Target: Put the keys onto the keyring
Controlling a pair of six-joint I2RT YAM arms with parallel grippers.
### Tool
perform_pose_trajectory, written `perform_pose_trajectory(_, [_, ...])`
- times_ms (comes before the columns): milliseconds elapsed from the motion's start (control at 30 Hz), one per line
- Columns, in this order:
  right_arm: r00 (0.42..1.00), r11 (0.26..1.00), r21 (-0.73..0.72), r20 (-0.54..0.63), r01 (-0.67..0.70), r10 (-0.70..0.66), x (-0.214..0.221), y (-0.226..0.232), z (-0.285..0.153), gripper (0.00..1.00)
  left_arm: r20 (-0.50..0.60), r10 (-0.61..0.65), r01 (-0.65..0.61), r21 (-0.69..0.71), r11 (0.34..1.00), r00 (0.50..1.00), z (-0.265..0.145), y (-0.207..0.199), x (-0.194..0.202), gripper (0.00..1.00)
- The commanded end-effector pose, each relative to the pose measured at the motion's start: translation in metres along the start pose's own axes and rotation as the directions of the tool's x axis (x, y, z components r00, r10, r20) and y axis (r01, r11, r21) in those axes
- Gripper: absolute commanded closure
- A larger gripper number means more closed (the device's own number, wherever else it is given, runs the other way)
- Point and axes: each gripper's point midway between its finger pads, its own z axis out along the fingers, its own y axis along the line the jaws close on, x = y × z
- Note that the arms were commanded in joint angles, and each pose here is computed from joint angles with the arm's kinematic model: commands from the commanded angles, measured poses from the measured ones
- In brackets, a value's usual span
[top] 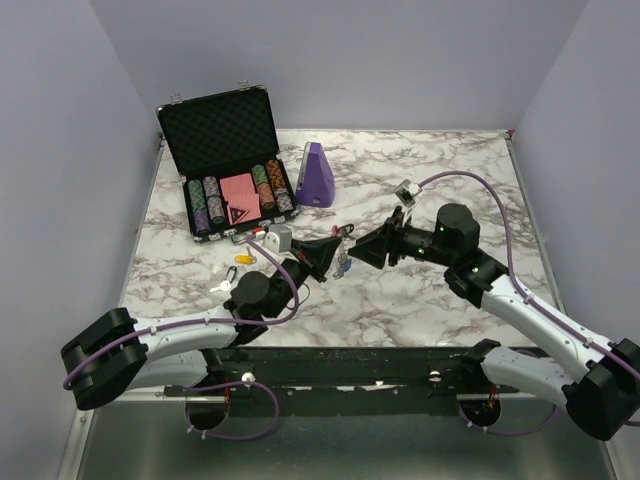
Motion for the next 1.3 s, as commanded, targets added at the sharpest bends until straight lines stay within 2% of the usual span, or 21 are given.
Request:
perform_pose_trajectory(0, [0.962,0.962,0.009,0.019,0.273,-0.273,-0.027,0.004,-0.004,0.43,-0.005,0.066,-0.066,0.048,0.997,0.998,0.008,-0.013,-0.005,1.00])
perform_pose_trajectory(67, [0.891,0.889,-0.068,-0.010,0.453,-0.454,-0.026,0.014,-0.011,0.40,-0.026,0.108,-0.105,0.104,0.989,0.994,0.006,-0.021,-0.001,1.00])
perform_pose_trajectory(133, [0.768,0.760,-0.150,-0.003,0.633,-0.640,-0.024,0.022,-0.018,0.37,-0.045,0.173,-0.163,0.175,0.971,0.984,0.003,-0.028,0.005,1.00])
perform_pose_trajectory(267, [0.614,0.588,-0.270,0.015,0.763,-0.789,-0.013,0.032,-0.028,0.35,-0.079,0.244,-0.215,0.274,0.938,0.966,-0.011,-0.031,0.017,1.00])
perform_pose_trajectory(400, [0.569,0.536,-0.331,0.004,0.777,-0.822,0.008,0.025,-0.029,0.34,-0.077,0.319,-0.263,0.402,0.877,0.945,-0.026,-0.038,0.023,1.00])
perform_pose_trajectory(500, [0.568,0.529,-0.365,0.000,0.766,-0.823,0.018,0.024,-0.029,0.34,-0.076,0.373,-0.301,0.454,0.838,0.925,-0.033,-0.039,0.023,1.00])
perform_pose_trajectory(767, [0.671,0.620,-0.375,0.010,0.690,-0.741,0.016,0.031,-0.021,0.32,-0.063,0.408,-0.299,0.580,0.758,0.911,-0.044,-0.050,0.022,1.00])
perform_pose_trajectory(933, [0.696,0.642,-0.376,0.011,0.668,-0.718,0.014,0.032,-0.018,0.31,-0.061,0.412,-0.289,0.621,0.729,0.909,-0.044,-0.057,0.023,1.00])
perform_pose_trajectory(1067, [0.719,0.654,-0.410,0.003,0.635,-0.695,0.021,0.036,-0.020,0.34,-0.058,0.412,-0.287,0.631,0.721,0.909,-0.042,-0.058,0.023,1.00])
perform_pose_trajectory(1267, [0.740,0.679,-0.441,-0.048,0.587,-0.671,0.040,0.030,-0.023,0.45,-0.053,0.416,-0.288,0.644,0.709,0.908,-0.041,-0.059,0.023,1.00])
